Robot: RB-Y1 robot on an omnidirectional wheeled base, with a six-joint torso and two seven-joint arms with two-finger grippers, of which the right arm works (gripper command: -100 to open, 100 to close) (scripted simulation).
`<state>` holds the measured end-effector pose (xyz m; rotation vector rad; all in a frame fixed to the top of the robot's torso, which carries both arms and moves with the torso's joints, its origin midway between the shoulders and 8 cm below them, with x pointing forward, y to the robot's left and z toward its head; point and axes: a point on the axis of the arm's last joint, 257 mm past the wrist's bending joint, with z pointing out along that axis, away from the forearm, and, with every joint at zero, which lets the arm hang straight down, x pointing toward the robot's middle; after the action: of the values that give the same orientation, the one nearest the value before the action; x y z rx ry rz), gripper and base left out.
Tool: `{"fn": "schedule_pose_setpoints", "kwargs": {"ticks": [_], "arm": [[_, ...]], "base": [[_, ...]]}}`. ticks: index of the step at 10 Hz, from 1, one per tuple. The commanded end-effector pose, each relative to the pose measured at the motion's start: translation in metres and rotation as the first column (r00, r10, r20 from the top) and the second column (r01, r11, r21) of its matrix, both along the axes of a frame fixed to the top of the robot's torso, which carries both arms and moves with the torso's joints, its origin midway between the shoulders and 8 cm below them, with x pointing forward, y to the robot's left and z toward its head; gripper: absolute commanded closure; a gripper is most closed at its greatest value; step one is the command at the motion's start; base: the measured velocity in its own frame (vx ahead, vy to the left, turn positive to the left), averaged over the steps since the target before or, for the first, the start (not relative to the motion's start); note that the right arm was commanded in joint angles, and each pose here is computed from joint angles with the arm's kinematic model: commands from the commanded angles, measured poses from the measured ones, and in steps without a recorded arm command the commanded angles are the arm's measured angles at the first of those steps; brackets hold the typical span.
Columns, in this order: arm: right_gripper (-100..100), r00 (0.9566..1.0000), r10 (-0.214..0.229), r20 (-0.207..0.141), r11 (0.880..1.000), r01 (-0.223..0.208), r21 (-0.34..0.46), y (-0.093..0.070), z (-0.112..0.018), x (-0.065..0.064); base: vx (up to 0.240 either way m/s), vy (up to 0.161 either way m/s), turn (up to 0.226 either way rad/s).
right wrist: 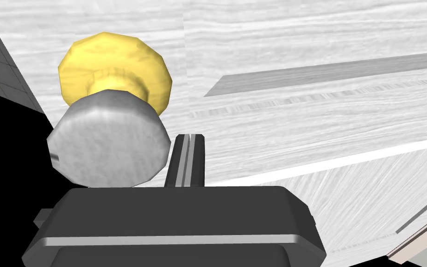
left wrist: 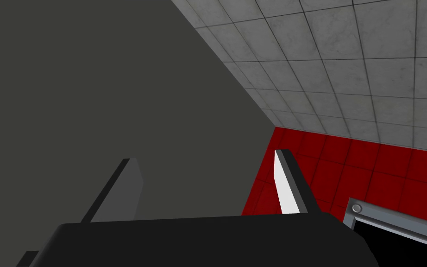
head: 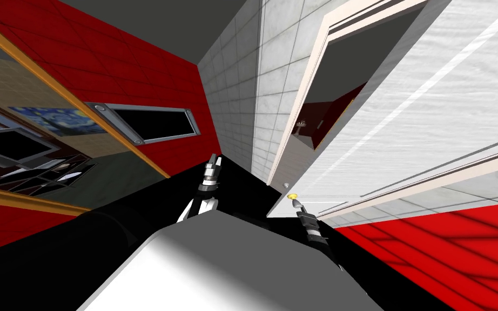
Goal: Pull the door open
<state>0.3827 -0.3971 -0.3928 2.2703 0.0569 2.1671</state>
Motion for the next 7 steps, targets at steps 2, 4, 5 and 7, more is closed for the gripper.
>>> {"fn": "schedule_pose_setpoints", "kwargs": {"ticks": [2,4,5,7], "arm": [[-100,0.9988,0.047,0.013,0.999,-0.047,0.013,0.019,-0.002,-0.009],[-100,0.9976,0.067,0.02,0.998,-0.067,0.016,0.025,-0.002,-0.013],[-100,0.9968,0.077,0.024,0.997,-0.077,0.018,0.028,-0.001,-0.014],[-100,0.9949,0.095,0.031,0.995,-0.096,0.021,0.033,-0.001,-0.018]], "base": [[-0.143,-0.08,0.096],[-0.132,-0.094,0.079],[-0.101,-0.064,0.053],[-0.113,-0.071,0.079]]}}
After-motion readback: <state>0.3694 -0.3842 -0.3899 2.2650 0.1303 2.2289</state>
